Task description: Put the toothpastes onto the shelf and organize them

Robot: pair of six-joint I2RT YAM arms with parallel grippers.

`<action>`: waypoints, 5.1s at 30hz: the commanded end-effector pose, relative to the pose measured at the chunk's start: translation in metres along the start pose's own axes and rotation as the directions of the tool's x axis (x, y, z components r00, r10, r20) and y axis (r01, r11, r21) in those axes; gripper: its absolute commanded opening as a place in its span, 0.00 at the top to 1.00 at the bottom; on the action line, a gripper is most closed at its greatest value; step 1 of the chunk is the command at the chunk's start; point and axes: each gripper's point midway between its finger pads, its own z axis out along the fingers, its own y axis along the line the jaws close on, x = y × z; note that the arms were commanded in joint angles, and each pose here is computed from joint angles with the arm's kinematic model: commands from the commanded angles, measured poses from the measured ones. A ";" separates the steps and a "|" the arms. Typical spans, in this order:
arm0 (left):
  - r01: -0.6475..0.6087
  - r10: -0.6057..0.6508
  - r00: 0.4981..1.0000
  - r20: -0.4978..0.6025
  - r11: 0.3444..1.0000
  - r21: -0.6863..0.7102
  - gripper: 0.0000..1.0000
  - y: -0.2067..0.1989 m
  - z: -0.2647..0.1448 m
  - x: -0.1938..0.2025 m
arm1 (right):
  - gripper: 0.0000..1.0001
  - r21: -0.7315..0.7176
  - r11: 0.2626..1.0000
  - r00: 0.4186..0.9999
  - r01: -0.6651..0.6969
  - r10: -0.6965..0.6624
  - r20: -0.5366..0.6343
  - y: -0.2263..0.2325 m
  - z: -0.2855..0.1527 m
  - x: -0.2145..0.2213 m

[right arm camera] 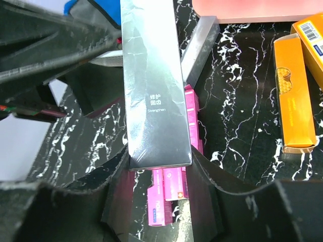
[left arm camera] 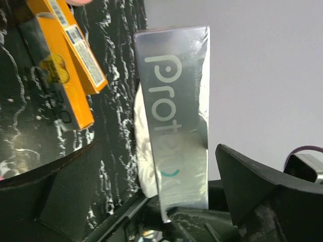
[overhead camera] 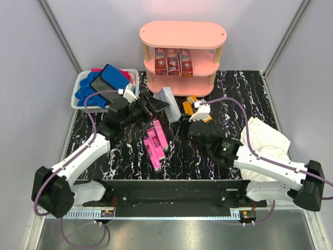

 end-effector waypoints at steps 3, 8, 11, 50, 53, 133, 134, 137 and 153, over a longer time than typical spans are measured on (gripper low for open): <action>-0.273 0.278 0.961 0.001 0.946 -0.174 0.01 0.000 -0.029 -0.010 | 0.79 -0.111 0.983 0.989 -0.145 0.147 0.012 0.011 -0.007 -0.037; -0.349 0.367 0.930 0.014 0.896 -0.276 0.01 0.015 -0.047 -0.011 | 0.81 -0.226 0.946 0.972 -0.233 0.225 -0.060 0.016 -0.013 -0.043; -0.361 0.379 0.925 0.004 0.883 -0.299 0.01 0.022 -0.052 -0.009 | 0.83 -0.316 0.895 0.949 -0.313 0.302 -0.085 0.018 -0.020 -0.055; -0.447 0.435 0.894 -0.111 0.839 -0.311 0.01 0.063 -0.075 0.024 | 0.91 -0.334 0.705 0.776 -0.626 0.604 -0.182 -0.131 0.122 -0.199; -0.439 0.427 0.897 -0.111 0.842 -0.312 0.01 0.065 -0.076 0.025 | 0.91 -0.311 0.699 0.761 -0.644 0.626 -0.169 -0.149 0.139 -0.205; -0.419 0.427 0.903 -0.045 0.851 -0.318 0.01 0.079 -0.091 0.028 | 0.02 -0.274 0.528 0.580 -0.804 0.797 -0.167 -0.117 0.192 -0.135; -0.425 0.436 0.899 -0.042 0.845 -0.324 0.01 0.078 -0.090 0.026 | 0.00 -0.265 0.536 0.585 -0.802 0.794 -0.167 -0.119 0.189 -0.131; -0.443 0.454 0.890 -0.050 0.833 -0.333 0.01 0.077 -0.088 0.022 | 0.00 -0.274 0.569 0.619 -0.775 0.770 -0.152 -0.117 0.172 -0.132; -0.544 0.530 0.820 -0.217 0.602 -0.585 0.01 0.116 -0.018 -0.031 | 0.00 -0.124 0.753 0.762 -0.647 0.645 -0.059 -0.128 0.035 -0.078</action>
